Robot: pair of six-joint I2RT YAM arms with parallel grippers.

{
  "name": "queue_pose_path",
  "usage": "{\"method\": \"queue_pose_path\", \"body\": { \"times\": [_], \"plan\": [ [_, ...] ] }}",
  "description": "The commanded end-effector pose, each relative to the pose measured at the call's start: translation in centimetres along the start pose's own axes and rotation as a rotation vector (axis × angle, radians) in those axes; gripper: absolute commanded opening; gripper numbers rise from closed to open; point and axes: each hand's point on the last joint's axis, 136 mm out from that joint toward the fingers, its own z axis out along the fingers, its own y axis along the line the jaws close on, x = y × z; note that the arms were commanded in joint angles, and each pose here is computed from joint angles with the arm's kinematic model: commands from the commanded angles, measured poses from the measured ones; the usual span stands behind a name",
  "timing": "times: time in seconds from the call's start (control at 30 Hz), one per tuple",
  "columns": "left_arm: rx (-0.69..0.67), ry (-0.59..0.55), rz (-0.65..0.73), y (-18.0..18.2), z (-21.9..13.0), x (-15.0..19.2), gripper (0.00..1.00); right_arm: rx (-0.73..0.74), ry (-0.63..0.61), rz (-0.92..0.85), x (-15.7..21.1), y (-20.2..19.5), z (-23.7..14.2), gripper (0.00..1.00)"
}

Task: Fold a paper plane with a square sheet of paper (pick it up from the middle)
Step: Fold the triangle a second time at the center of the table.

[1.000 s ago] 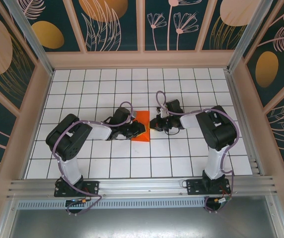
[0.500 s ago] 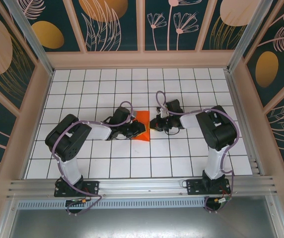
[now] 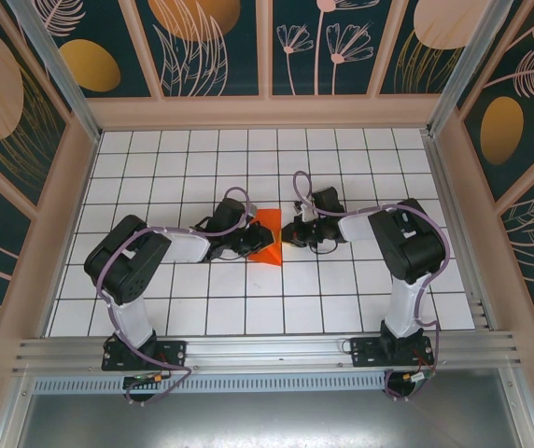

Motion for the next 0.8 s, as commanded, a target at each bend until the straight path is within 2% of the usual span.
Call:
{"method": "queue_pose_path", "body": {
  "times": [0.0, 0.77],
  "plan": [
    [-0.035, 0.015, -0.014, 0.9, 0.4, 0.3, 0.14, -0.001, 0.011, -0.010, -0.3, -0.2, 0.1, 0.00],
    [-0.100, 0.028, -0.031, 3.1, 0.6, 1.0, 0.14, -0.007, 0.017, -0.022, -0.5, -0.1, 0.3, 0.00]
  ]
}}
